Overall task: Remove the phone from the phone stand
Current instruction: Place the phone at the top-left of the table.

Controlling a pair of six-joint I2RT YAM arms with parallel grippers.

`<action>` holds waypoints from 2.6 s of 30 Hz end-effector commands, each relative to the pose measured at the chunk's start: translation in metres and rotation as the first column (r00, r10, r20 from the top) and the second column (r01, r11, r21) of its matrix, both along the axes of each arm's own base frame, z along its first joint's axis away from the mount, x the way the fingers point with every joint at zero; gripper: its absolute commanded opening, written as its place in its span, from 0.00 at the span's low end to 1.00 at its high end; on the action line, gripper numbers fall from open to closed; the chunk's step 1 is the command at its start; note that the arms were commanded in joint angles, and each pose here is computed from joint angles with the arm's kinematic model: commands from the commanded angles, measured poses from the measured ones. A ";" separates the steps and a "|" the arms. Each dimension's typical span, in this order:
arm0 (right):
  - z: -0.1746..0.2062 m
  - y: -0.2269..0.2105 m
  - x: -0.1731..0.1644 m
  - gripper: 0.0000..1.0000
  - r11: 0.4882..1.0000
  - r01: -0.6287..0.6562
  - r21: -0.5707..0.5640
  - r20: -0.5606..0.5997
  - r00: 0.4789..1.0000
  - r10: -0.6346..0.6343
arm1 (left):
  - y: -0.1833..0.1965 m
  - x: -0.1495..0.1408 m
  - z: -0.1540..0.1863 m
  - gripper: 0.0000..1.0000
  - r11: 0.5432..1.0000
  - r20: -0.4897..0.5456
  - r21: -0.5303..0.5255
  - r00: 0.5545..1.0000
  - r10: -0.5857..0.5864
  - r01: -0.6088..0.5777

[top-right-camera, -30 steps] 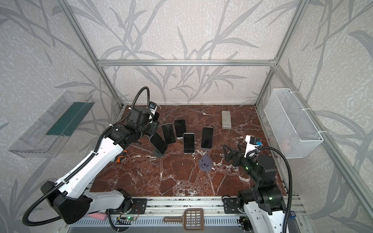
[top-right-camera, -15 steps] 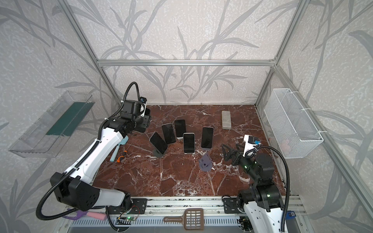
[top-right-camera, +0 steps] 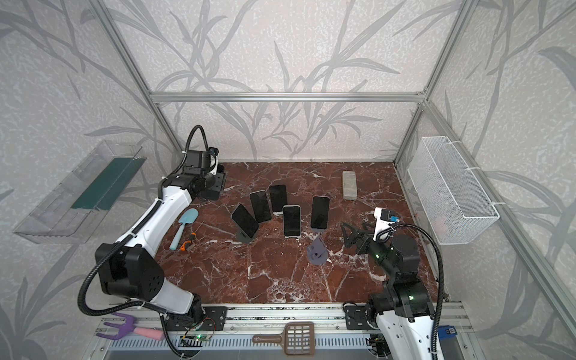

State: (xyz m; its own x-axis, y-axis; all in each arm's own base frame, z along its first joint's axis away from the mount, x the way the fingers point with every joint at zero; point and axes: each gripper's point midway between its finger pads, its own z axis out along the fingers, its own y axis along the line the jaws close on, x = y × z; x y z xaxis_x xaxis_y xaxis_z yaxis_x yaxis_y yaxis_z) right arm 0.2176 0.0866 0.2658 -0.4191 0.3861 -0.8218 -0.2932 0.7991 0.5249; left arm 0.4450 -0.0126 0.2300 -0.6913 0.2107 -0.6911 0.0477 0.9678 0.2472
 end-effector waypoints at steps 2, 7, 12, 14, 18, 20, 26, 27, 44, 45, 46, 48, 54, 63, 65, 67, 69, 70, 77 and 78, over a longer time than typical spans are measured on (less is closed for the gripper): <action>0.010 0.004 0.001 0.99 1.000 -0.024 0.003 0.042 0.999 0.024 | 0.003 0.010 -0.023 0.60 0.999 -0.019 -0.041 1.000 0.009 -0.010; 0.006 0.004 0.001 0.99 1.000 -0.022 0.001 0.033 0.999 0.022 | 0.017 0.015 -0.060 0.60 0.996 -0.095 -0.064 0.994 0.062 -0.069; 0.005 0.004 0.002 0.99 1.000 -0.024 -0.003 0.033 0.999 0.024 | 0.033 0.019 -0.094 0.60 0.985 -0.166 -0.106 0.979 0.120 -0.139; 0.005 0.004 0.002 0.99 1.000 -0.022 -0.003 0.032 0.999 0.022 | 0.037 0.021 -0.108 0.60 0.981 -0.194 -0.112 0.972 0.134 -0.157; 0.003 0.003 0.001 0.99 1.000 -0.019 -0.010 0.027 0.999 0.020 | 0.035 0.023 -0.128 0.59 0.977 -0.257 -0.122 0.956 0.138 -0.174; 0.001 0.001 0.001 0.99 1.000 -0.008 -0.016 0.020 1.000 0.008 | 0.037 0.024 -0.137 0.59 0.976 -0.284 -0.116 0.947 0.148 -0.187; -0.003 0.000 0.002 0.99 1.000 -0.003 -0.019 0.012 1.000 0.003 | 0.036 0.027 -0.158 0.59 0.979 -0.340 -0.105 0.932 0.129 -0.174; -0.003 0.000 0.002 0.99 1.000 -0.002 -0.019 0.012 1.000 0.002 | 0.036 0.028 -0.160 0.60 0.979 -0.347 -0.107 0.929 0.125 -0.172; -0.003 0.002 0.011 0.99 1.000 -0.006 -0.010 0.009 1.000 0.006 | 0.022 0.018 -0.197 0.60 0.973 -0.482 -0.149 0.872 0.085 -0.177; -0.003 0.002 0.012 0.99 1.000 -0.008 -0.006 0.009 1.000 0.008 | 0.021 0.016 -0.198 0.60 0.973 -0.497 -0.144 0.863 0.087 -0.181; -0.003 0.003 0.012 0.99 1.000 -0.012 -0.004 0.010 1.000 0.012 | 0.021 0.015 -0.200 0.60 0.974 -0.507 -0.135 0.858 0.089 -0.180; -0.001 0.004 0.012 0.99 1.000 -0.016 -0.005 0.014 1.000 0.017 | 0.024 0.012 -0.203 0.61 0.977 -0.514 -0.110 0.852 0.102 -0.183; 0.000 0.004 0.009 0.99 1.000 -0.019 -0.009 0.015 1.000 0.019 | 0.027 0.009 -0.210 0.62 0.980 -0.536 -0.083 0.837 0.111 -0.183; 0.003 0.003 0.008 0.99 1.000 -0.018 -0.009 0.016 1.000 0.018 | 0.025 0.002 -0.225 0.65 0.983 -0.577 -0.050 0.808 0.116 -0.177; 0.003 0.003 0.008 0.99 1.000 -0.018 -0.009 0.014 1.000 0.019 | 0.025 0.002 -0.224 0.65 0.982 -0.575 -0.049 0.809 0.120 -0.181; 0.004 0.003 0.006 0.99 1.000 -0.019 -0.006 0.014 1.000 0.019 | 0.025 0.003 -0.220 0.67 0.982 -0.568 -0.049 0.814 0.124 -0.184; 0.003 0.004 0.004 0.99 1.000 -0.020 -0.004 0.008 1.000 0.020 | 0.025 0.004 -0.214 0.69 0.980 -0.558 -0.052 0.820 0.129 -0.190; 0.004 0.004 0.003 0.99 1.000 -0.022 -0.001 0.008 1.000 0.022 | 0.025 0.005 -0.212 0.70 0.980 -0.553 -0.054 0.823 0.130 -0.190; 0.007 0.003 -0.004 0.99 1.000 -0.023 -0.002 0.004 1.000 0.023 | 0.019 0.006 -0.204 0.71 0.978 -0.541 -0.089 0.833 0.111 -0.188; 0.007 0.003 -0.005 0.99 1.000 -0.024 -0.003 0.004 1.000 0.024 | 0.018 0.006 -0.203 0.72 0.978 -0.540 -0.096 0.835 0.106 -0.186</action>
State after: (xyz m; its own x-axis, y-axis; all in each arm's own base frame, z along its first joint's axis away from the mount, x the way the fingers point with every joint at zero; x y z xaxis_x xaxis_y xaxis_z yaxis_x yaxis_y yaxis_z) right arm 0.2199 0.0872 0.2587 -0.4396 0.3775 -0.8150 -0.2841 0.8024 0.5249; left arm 0.4580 0.0103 0.0236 -0.9683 0.0124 -0.2493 -0.0136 0.9946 0.1026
